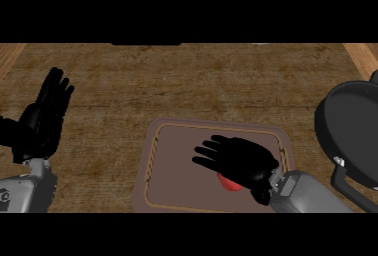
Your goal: Pick the bell pepper from the tray and place it in the pot
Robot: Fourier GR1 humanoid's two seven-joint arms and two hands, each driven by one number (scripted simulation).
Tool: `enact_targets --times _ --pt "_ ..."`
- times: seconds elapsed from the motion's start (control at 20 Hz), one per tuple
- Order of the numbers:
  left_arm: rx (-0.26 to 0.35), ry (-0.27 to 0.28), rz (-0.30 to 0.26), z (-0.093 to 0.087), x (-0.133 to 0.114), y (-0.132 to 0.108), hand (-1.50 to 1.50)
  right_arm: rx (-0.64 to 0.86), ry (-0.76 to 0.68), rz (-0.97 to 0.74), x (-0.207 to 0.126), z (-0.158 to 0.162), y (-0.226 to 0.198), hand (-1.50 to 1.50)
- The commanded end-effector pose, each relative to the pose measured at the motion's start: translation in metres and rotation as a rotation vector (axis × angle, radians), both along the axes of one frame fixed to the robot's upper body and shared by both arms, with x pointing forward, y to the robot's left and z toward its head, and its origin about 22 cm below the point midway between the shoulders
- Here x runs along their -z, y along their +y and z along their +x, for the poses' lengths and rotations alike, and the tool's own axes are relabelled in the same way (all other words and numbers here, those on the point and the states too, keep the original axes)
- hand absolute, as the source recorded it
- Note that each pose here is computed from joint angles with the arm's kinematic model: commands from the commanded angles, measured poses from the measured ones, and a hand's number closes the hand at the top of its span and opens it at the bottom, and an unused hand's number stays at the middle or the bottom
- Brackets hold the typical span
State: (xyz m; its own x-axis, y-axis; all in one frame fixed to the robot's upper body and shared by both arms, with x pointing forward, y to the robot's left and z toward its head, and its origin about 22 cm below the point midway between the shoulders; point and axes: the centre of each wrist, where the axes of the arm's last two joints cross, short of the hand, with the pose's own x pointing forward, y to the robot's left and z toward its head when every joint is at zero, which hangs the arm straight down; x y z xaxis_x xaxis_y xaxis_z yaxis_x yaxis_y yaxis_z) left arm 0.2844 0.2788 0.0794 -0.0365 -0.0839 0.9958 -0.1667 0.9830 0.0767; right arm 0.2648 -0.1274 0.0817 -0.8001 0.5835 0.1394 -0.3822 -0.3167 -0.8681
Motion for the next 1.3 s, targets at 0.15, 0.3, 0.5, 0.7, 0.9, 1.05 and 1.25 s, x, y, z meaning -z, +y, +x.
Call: enact_targets --times 0.15,0.3,0.5,0.7,0.9,1.05,1.25 --pt "-0.008 0.002 -0.004 -0.005 0.006 0.011 0.00 0.035 -0.013 -0.006 0.013 0.006 0.005 -1.50" --pt "0.001 -0.006 0.012 -0.013 -0.004 0.005 0.00 -0.082 -0.038 -0.032 0.025 0.002 0.003 1.50" --pt "0.006 -0.004 0.017 -0.002 0.017 0.004 0.00 -0.154 -0.053 -0.044 0.039 0.015 -0.002 1.50" --pt "0.005 0.004 0.004 0.005 -0.005 -0.008 0.00 -0.159 -0.044 -0.026 0.042 0.019 0.004 1.50" --pt "-0.010 -0.008 -0.011 -0.006 0.002 0.010 0.00 0.292 0.005 0.058 0.043 0.043 -0.009 1.50" --pt "-0.047 -0.007 0.000 -0.009 -0.001 0.019 0.00 0.722 0.042 0.114 0.058 0.051 -0.047 1.50" --pt "-0.055 -0.007 -0.005 -0.009 -0.001 0.019 0.00 1.122 0.036 0.223 0.054 0.061 -0.050 1.50"
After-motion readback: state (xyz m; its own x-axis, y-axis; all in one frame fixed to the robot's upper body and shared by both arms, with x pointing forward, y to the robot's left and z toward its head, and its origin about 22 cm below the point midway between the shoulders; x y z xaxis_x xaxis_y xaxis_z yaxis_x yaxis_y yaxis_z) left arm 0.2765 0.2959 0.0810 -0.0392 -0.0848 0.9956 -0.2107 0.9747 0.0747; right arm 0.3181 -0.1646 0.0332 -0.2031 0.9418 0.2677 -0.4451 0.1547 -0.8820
